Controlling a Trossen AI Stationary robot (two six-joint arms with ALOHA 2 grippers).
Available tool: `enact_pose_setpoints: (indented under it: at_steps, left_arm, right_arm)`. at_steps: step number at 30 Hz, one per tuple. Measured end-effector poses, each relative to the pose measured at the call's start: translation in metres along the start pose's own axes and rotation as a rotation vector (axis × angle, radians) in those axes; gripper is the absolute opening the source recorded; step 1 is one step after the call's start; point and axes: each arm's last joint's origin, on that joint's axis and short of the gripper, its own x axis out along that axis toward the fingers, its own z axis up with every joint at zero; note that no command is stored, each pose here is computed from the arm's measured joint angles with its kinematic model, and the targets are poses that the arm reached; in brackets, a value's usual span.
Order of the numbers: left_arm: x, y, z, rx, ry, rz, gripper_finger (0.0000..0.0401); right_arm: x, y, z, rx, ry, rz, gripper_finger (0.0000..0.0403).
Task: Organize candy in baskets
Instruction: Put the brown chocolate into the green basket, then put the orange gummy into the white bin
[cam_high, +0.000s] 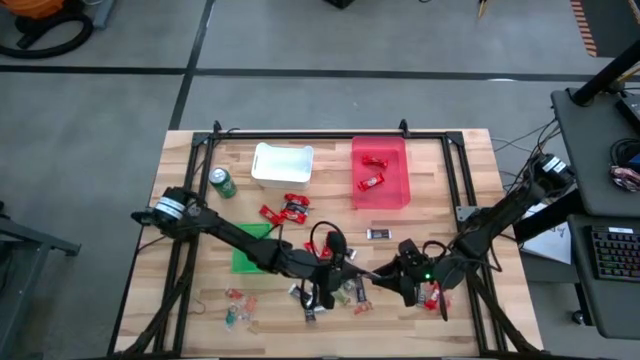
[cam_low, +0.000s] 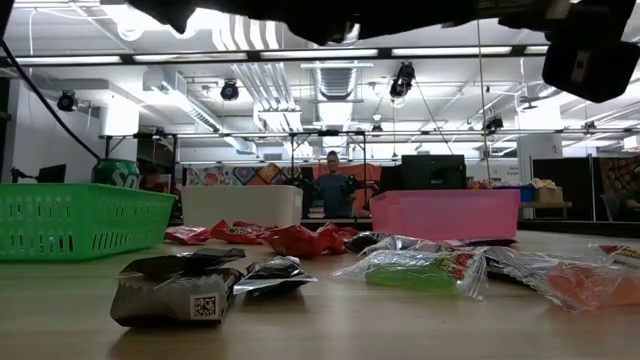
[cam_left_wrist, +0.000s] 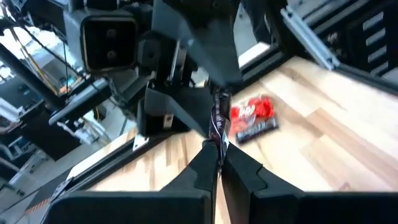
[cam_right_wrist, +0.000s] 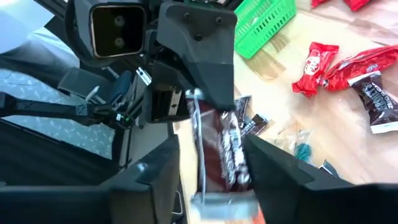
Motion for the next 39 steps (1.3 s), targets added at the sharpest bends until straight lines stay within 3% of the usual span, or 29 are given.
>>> enact_pose_setpoints:
  at_steps: [7, 12, 16, 25, 29, 39]
  left_arm:
    - [-0.026, 0.019, 0.014, 0.039, 0.165, -0.018, 0.0000]
    - [-0.063, 0.039, 0.024, 0.009, 0.351, -0.027, 0.0000]
    - [-0.105, 0.057, 0.028, -0.093, 0.532, -0.049, 0.0000]
    - [-0.193, 0.076, 0.012, -0.470, 1.049, -0.069, 0.0000]
    - [-0.202, 0.075, 0.006, -0.472, 1.179, -0.088, 0.0000]
    - [-0.187, 0.065, -0.005, -0.426, 1.261, -0.094, 0.0000]
  right_arm:
    - [-0.005, 0.002, 0.008, -0.062, -0.068, -0.010, 0.0214]
    - [-0.008, 0.003, 0.013, -0.126, -0.115, -0.028, 0.0216]
    - [-0.007, 0.002, 0.014, -0.154, -0.114, -0.042, 0.0216]
    - [-0.004, -0.007, 0.016, -0.199, -0.117, -0.120, 0.0215]
    - [-0.001, -0.011, 0.021, -0.236, -0.132, -0.146, 0.0215]
    - [0.001, -0.014, 0.025, -0.244, -0.138, -0.168, 0.0215]
